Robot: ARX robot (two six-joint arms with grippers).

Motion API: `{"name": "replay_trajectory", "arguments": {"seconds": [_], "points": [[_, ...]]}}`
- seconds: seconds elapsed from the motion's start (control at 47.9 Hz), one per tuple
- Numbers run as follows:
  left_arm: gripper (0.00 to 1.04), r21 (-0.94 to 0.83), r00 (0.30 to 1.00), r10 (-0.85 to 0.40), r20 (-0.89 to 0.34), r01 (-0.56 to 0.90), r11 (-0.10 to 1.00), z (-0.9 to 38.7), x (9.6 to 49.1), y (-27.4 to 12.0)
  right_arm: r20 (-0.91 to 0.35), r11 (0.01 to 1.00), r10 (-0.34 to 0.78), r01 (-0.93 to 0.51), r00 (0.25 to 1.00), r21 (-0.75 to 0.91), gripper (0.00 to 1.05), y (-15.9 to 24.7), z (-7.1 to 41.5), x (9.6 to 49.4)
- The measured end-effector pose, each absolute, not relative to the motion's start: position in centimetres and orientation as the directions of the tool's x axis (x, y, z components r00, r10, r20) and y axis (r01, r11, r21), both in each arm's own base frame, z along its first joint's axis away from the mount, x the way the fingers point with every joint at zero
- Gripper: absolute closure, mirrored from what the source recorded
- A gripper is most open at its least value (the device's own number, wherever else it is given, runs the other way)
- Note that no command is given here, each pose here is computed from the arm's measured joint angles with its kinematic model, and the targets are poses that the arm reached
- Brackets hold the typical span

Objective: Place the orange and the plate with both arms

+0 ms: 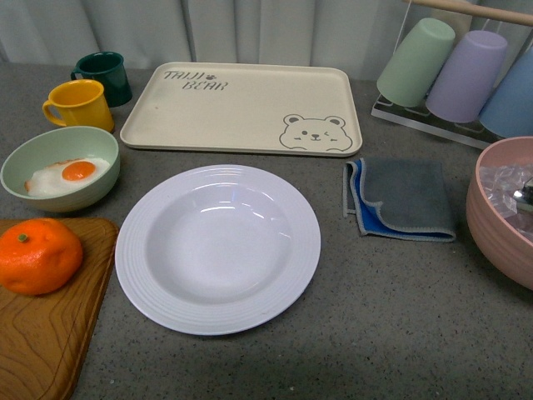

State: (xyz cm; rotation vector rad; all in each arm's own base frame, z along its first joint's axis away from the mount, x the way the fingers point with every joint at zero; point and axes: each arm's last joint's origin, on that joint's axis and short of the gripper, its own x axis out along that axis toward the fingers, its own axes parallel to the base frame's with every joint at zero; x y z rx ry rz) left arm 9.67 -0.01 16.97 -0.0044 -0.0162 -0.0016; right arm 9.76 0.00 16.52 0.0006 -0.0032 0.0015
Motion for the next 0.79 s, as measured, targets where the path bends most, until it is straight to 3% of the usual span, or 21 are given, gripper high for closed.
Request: {"name": "replay_trajectory", "arguments": {"seconds": [0.793], "points": [[0.07,-0.004,1.000,-0.002,0.016,0.002,1.000,16.97,9.67,-0.01,0.003,1.000,0.002,-0.002,1.000,0.000,0.09,0.00,16.52,9.76]]}}
